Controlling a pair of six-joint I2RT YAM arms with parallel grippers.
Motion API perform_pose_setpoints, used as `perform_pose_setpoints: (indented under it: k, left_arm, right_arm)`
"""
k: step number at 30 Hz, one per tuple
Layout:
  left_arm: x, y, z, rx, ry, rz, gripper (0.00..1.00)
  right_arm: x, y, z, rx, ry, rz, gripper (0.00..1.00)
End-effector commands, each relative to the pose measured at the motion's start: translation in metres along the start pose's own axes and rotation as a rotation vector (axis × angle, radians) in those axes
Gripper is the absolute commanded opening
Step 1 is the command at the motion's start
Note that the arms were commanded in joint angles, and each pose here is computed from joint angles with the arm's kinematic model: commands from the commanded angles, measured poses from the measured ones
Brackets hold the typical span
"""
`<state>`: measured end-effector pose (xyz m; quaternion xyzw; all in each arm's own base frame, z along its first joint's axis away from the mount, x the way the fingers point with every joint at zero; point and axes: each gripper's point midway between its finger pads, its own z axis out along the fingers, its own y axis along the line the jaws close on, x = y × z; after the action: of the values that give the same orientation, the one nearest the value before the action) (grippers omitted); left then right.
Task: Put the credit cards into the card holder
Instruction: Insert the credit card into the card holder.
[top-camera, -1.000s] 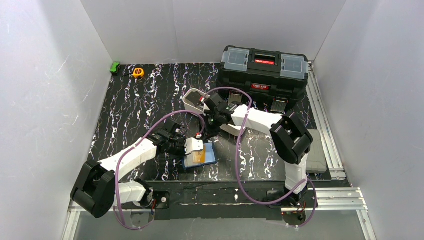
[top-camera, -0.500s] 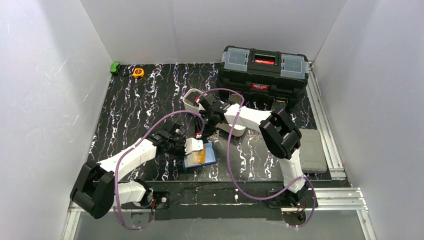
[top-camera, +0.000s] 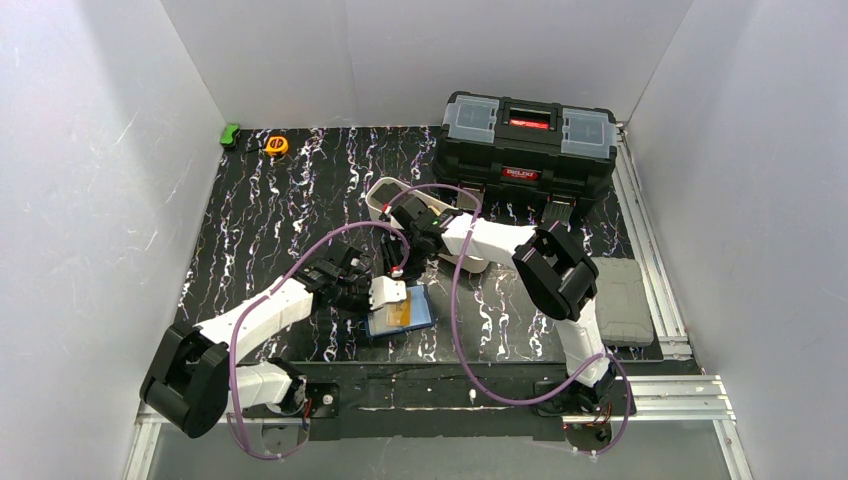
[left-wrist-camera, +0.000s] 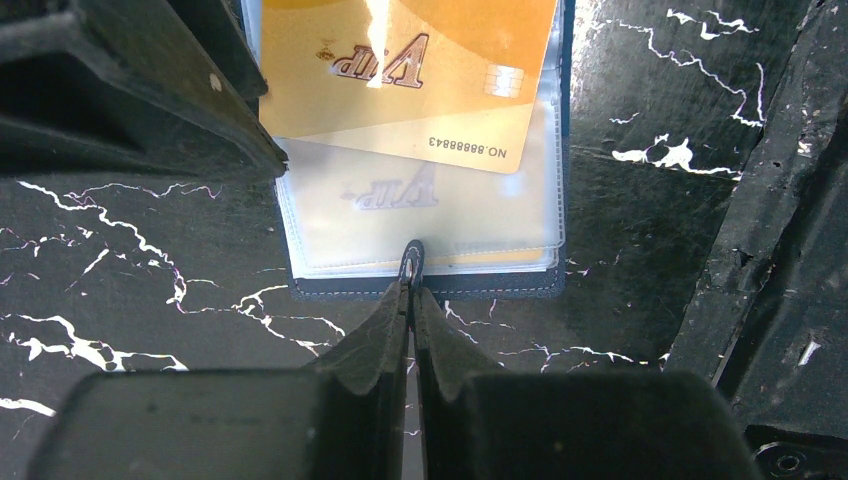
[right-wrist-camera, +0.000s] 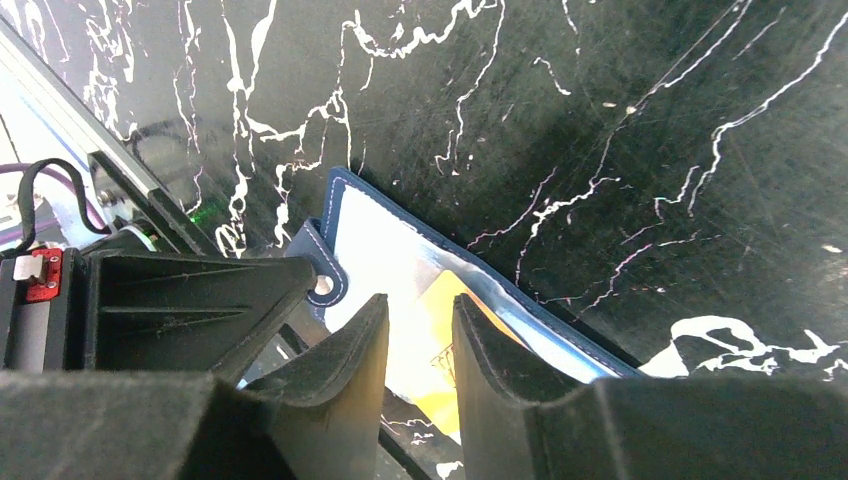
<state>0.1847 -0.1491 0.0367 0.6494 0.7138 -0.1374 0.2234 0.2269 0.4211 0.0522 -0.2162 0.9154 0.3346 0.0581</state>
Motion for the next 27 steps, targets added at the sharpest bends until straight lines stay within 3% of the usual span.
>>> perform_pose_setpoints:
  k: [1,27]
  left_arm:
    - [0.002,-0.007,-0.002,0.018,-0.007,-0.007,0.00]
    - [0.001,-0.007,-0.003,0.015,-0.012,-0.007,0.00]
  right_arm:
    - [-0.001,0.005,0.004,-0.021,-0.008,-0.008,0.36]
    - [0.000,-0.004,0.015,0.022,-0.017,-0.020,0.32]
